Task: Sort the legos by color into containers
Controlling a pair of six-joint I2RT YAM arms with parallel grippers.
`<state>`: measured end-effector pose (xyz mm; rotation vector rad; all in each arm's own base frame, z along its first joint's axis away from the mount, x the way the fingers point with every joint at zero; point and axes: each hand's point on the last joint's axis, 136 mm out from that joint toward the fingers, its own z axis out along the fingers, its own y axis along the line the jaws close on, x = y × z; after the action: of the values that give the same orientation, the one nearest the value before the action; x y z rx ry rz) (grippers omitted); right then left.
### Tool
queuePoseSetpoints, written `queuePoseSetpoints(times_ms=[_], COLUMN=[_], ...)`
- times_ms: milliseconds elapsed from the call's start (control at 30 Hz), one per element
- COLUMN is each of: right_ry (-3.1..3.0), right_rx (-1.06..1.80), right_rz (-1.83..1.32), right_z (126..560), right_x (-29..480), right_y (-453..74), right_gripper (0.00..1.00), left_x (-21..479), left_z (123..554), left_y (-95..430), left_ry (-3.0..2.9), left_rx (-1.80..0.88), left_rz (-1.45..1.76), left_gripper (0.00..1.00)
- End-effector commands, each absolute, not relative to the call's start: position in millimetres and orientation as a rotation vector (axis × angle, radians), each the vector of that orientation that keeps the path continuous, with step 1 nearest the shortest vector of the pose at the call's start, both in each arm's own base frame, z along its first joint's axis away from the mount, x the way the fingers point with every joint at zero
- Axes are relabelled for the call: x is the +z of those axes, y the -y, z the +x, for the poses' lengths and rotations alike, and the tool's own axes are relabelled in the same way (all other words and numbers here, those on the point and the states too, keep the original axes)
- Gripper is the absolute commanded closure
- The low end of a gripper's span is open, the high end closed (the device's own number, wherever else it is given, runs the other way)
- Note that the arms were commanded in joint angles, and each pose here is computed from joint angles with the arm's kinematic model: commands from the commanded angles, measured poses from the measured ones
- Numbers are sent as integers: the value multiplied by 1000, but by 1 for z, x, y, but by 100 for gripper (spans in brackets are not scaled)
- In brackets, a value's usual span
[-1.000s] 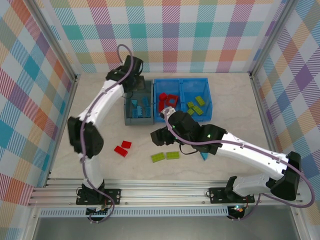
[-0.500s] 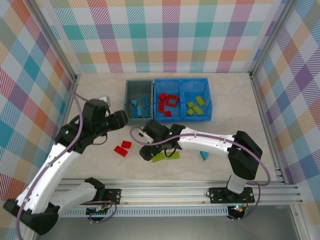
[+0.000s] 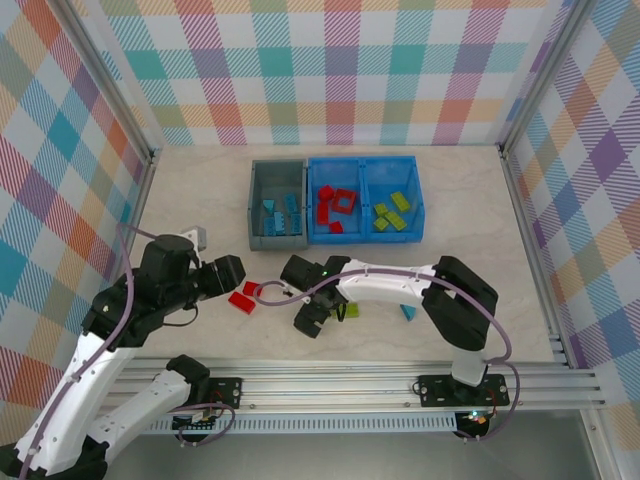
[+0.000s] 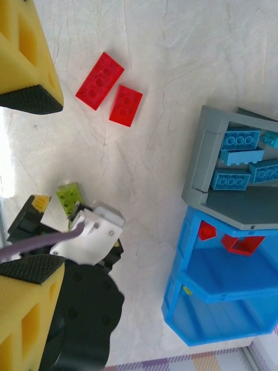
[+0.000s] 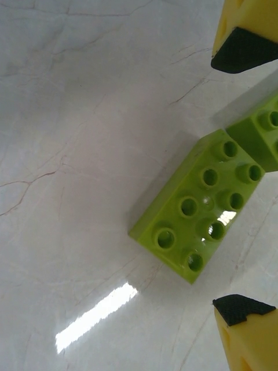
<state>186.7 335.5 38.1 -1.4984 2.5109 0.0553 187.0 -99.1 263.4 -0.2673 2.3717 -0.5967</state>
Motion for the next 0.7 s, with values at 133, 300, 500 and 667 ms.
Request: queuePoseSetpoints(times_ms=[133,300,500,667], right_ry=[-2530,-2562,-2585,-2588], right_rx=[4,-11,25,76], right_rz=[-1552,-1477,-1415,-1350], right_z=[190,204,212,218], right_x=[19,16,14,23], right_y=[-333,-331,-332,-333], right_gripper=[8,25,42,56], left_x=[263,262,263,258], left_z=[173,177,179,179], left_y=[95,99,104,111], left_ry=[-2390,-2385,-2384,-2395], left_rx=[-619,-641,-665,-711], left_rz=[-299,-301,-292,-277], left_gripper=[33,33,33,33])
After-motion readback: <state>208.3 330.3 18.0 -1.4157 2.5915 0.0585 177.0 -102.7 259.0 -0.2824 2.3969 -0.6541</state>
